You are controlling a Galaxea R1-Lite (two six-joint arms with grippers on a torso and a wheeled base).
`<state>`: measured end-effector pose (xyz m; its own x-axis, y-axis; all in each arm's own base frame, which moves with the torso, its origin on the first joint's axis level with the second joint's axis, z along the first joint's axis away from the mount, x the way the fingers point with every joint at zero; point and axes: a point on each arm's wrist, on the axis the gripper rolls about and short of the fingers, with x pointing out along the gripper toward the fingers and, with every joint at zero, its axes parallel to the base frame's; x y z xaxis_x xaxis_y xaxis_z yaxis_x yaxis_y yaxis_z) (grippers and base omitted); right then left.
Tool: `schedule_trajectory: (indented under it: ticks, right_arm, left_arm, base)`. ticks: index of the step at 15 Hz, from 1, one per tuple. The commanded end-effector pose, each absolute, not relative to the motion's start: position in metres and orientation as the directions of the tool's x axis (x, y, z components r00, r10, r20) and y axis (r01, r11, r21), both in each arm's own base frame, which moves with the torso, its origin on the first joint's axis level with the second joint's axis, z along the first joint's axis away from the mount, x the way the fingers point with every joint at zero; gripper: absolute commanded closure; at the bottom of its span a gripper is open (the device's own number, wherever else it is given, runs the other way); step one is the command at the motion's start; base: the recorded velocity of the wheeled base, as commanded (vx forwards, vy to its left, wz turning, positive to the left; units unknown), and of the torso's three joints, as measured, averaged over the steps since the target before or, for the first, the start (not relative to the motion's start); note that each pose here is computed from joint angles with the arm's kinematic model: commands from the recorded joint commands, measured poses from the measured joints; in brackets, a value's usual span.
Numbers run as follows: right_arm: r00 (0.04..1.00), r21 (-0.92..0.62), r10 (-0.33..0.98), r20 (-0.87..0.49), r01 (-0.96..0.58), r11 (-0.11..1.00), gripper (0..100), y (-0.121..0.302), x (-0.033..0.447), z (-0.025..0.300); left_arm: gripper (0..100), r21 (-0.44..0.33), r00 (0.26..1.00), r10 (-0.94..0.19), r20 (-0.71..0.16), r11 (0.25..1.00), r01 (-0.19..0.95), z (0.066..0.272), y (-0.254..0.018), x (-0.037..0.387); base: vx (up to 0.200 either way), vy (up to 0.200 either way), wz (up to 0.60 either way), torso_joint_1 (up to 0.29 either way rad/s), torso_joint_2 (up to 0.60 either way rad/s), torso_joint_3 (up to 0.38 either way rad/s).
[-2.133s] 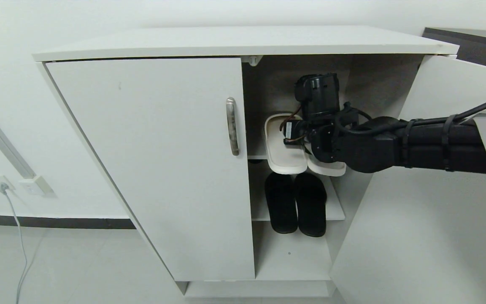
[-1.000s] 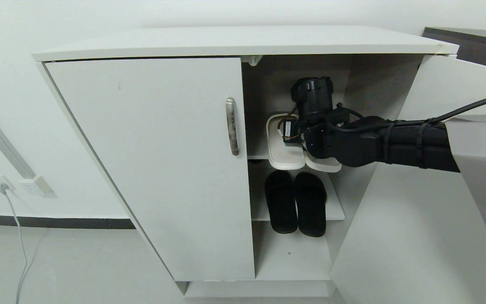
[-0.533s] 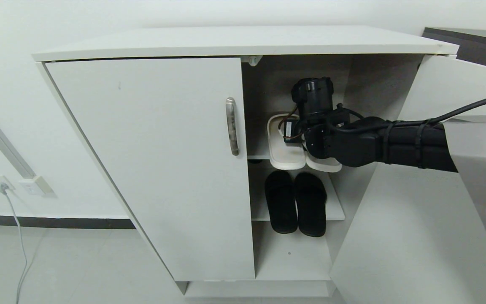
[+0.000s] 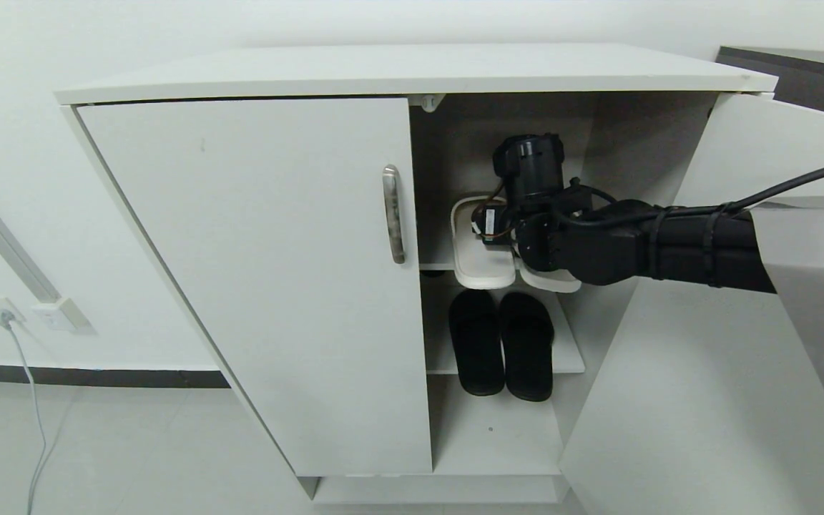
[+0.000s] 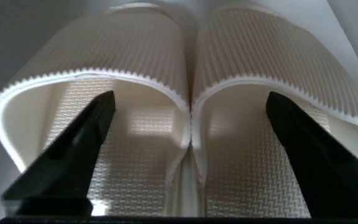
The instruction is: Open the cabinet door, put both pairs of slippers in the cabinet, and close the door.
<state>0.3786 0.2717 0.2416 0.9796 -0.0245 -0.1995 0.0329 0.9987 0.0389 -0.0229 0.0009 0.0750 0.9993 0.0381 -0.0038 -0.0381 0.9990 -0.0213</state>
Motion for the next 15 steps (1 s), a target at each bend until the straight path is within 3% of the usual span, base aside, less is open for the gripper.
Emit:
schedule_trajectory:
  ticks: [1, 9, 15]
  right_arm:
    - [0.98, 0.039, -0.025, -0.2, 0.033, 0.999, 0, 0.27, 0.375, 0.244]
    - [0.978, 0.039, -0.004, -0.207, 0.012, 0.999, 0, 0.265, 0.343, 0.256]
    - [0.981, 0.062, 0.097, -0.168, -0.088, 0.994, 0, 0.25, 0.267, 0.269]
  left_arm:
    - [100, -0.021, 0.999, 0.04, -0.005, 0.999, -0.04, 0.075, 0.001, -0.023]
    - [100, -0.023, 0.999, 0.04, -0.005, 0.999, -0.04, 0.075, 0.001, -0.023]
    - [100, -0.021, 0.999, 0.038, -0.005, 0.999, -0.038, 0.075, 0.001, -0.023]
  base:
    - [0.0, 0.0, 0.0, 0.0, 0.0, 0.0]
    - [0.0, 0.0, 0.0, 0.0, 0.0, 0.0]
    - [0.0, 0.0, 0.0, 0.0, 0.0, 0.0]
